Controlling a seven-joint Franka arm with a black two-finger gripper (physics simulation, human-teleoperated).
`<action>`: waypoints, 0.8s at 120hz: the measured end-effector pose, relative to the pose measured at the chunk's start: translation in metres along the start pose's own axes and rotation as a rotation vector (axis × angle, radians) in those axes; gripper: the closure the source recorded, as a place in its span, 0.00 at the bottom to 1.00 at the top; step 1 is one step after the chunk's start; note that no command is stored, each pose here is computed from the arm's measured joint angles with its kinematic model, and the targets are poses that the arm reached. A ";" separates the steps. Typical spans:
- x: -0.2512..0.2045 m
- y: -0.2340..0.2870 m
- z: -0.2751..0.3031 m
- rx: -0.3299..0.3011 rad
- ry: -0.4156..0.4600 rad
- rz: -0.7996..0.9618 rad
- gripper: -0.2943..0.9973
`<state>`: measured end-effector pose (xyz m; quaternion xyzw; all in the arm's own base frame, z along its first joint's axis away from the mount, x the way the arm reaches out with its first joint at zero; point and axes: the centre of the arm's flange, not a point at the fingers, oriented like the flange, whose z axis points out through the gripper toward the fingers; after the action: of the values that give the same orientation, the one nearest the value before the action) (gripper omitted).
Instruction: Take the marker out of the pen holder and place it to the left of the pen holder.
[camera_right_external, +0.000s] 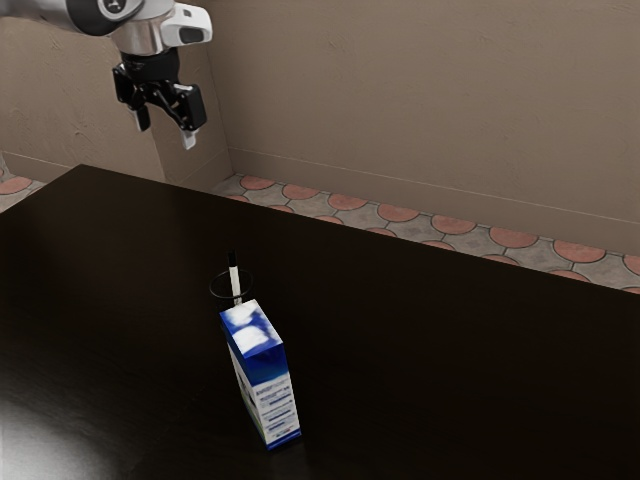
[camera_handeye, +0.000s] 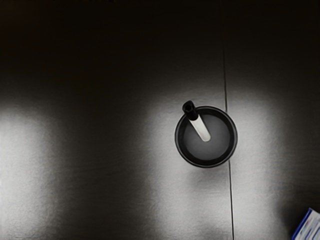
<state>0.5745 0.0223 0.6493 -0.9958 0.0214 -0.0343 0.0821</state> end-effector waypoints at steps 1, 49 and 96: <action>0.000 0.000 0.000 0.000 0.000 0.001 0.23; 0.000 0.035 0.064 -0.039 -0.159 0.067 0.23; 0.017 -0.007 0.258 -0.135 -0.449 -0.053 0.23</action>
<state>0.6105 0.0699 0.3977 -0.9819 -0.0214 0.1876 0.0172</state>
